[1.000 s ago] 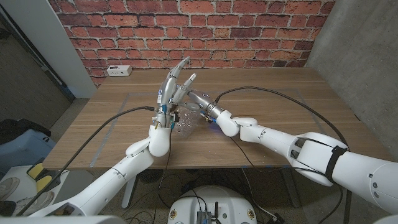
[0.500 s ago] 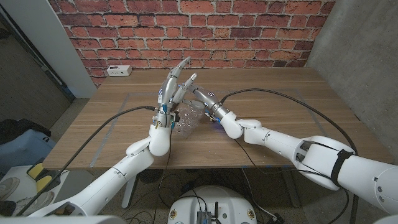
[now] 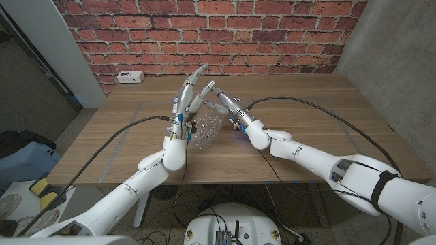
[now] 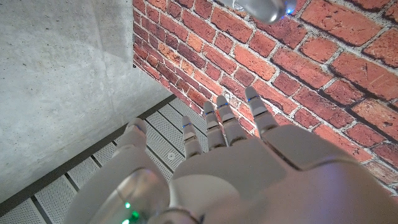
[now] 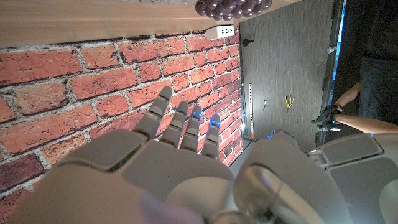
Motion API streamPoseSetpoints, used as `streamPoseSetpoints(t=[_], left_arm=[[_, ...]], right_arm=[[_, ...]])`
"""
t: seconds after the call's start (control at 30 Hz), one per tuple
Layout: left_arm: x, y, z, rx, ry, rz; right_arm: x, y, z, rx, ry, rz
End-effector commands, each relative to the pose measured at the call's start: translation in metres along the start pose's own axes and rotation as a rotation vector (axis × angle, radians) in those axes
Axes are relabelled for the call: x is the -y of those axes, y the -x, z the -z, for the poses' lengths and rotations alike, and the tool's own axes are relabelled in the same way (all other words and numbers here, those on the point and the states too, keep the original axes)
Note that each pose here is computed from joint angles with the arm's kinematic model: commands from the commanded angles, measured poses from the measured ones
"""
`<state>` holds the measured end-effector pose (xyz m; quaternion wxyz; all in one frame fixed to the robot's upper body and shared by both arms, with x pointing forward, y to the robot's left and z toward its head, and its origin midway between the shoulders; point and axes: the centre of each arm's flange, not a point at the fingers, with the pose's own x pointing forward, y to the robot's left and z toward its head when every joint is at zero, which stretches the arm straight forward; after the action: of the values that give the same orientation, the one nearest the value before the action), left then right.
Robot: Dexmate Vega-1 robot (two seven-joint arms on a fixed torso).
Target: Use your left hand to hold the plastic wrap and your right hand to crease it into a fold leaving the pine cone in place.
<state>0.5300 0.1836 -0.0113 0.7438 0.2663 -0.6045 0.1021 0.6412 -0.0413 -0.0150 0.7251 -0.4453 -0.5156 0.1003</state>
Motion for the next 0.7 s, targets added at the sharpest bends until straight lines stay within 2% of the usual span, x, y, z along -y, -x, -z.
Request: streamPoseSetpoints(t=[0.03, 0.17, 0.47, 0.7], left_arm=[[-0.004, -0.001, 0.013, -0.062, 0.098, 0.04], [-0.005, -0.003, 0.018, -0.096, 0.145, 0.089], [-0.007, -0.006, 0.027, -0.14, 0.168, 0.129], [-0.009, -0.006, 0.035, -0.175, 0.225, 0.176]], right_arm=[[0.02, 0.008, 0.002, -0.059, -0.06, 0.023], [0.026, 0.012, 0.004, -0.081, -0.07, 0.042], [0.038, 0.025, 0.013, -0.139, -0.106, 0.068], [0.045, 0.033, 0.016, -0.183, -0.161, 0.086]])
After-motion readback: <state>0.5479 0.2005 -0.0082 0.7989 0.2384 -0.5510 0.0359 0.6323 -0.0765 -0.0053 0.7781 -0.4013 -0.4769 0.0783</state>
